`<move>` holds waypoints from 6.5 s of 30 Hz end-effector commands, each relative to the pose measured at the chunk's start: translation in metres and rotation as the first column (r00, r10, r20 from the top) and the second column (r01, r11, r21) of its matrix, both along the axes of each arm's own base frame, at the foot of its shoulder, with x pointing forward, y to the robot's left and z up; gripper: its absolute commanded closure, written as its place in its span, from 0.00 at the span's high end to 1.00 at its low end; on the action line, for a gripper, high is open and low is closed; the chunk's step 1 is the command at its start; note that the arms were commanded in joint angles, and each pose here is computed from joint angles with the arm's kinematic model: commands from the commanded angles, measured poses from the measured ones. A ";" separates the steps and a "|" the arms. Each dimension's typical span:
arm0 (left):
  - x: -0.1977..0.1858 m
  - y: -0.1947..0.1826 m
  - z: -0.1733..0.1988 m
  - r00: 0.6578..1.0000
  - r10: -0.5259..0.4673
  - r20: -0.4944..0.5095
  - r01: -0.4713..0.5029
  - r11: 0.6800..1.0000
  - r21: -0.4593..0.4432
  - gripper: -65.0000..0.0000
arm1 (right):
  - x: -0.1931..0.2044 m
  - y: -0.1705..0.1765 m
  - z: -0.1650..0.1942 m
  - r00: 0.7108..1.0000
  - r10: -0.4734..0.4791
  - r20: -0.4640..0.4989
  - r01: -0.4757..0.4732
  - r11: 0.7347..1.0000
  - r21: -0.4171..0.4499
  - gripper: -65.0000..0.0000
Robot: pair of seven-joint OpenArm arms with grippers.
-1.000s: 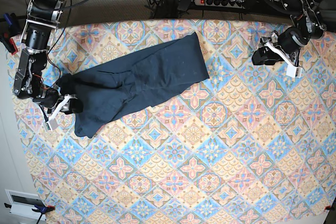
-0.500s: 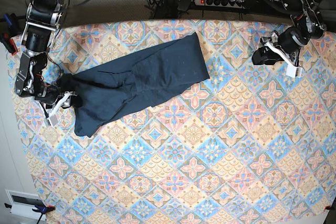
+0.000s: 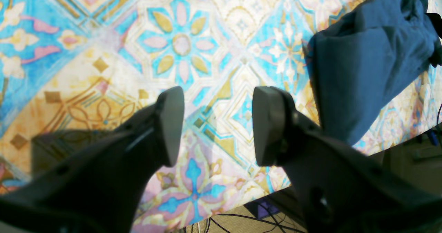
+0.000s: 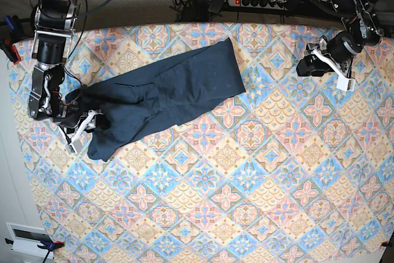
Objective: Layout the t-shirt on the table in an organized manner, then fold the t-shirt properly
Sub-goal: 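Lift the shirt's end with the right gripper, then fold the shirt's end with the right gripper toward the left gripper, then reach the left gripper to the folded bundle and grasp its edge, then hold the bundle with both grippers and press the fold flat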
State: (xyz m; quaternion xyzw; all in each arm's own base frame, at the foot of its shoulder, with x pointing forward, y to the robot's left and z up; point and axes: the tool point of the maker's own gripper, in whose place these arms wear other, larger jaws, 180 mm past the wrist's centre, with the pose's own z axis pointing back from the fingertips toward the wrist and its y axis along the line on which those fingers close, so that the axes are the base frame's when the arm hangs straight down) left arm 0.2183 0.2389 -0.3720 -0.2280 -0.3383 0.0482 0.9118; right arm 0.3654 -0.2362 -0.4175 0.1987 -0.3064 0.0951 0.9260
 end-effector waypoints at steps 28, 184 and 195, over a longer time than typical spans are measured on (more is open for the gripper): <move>0.008 0.003 0.012 0.999 -0.002 0.047 0.002 1.000 0.004 0.48 | -0.009 0.055 0.085 0.957 0.211 0.201 -0.215 0.977 0.000 0.00; 0.025 -0.107 -0.037 0.972 -0.230 0.042 0.233 0.970 -0.068 0.16 | -0.055 0.341 0.131 0.682 0.526 0.508 -0.655 0.748 0.105 0.12; 0.017 -0.105 -0.040 0.973 -0.229 0.027 0.230 0.971 -0.070 0.16 | -0.063 0.333 0.082 0.682 0.628 0.375 -0.674 0.739 -0.013 0.09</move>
